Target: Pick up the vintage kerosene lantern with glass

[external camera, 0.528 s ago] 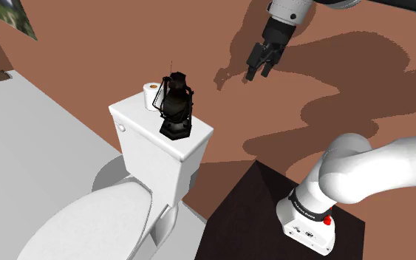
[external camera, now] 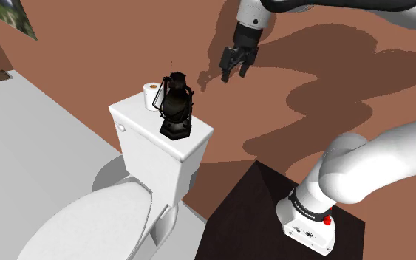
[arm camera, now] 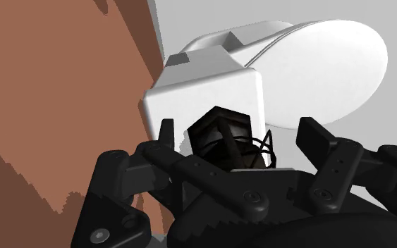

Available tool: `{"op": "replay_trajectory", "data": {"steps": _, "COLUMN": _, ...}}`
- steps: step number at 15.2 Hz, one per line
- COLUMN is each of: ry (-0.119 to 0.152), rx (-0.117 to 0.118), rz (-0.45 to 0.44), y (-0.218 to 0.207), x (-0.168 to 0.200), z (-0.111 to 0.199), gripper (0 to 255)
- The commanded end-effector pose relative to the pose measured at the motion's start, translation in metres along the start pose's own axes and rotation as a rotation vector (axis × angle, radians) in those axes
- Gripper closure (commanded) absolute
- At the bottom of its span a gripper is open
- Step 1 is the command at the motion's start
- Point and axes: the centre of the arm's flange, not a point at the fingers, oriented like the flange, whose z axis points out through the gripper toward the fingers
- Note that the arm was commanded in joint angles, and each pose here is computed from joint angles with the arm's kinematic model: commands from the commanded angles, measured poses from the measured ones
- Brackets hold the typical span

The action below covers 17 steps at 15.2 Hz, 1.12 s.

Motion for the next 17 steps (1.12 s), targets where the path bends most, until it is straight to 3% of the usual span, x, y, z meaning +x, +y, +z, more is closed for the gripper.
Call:
{"op": "replay_trajectory", "data": {"steps": 1, "ry": -0.01, "rx": -0.018, "rz": 0.004, "y": -0.012, "x": 0.023, "z": 0.014, "gripper": 0}}
{"op": "replay_trajectory", "data": {"steps": 13, "ry": -0.071, "rx": -0.128, "rz": 0.029, "y": -0.07, "x": 0.163, "z": 0.095, "gripper": 0}}
{"op": "replay_trajectory", "data": {"steps": 17, "ry": -0.071, "rx": -0.128, "rz": 0.029, "y": -0.07, "x": 0.163, "z": 0.111, "gripper": 0}}
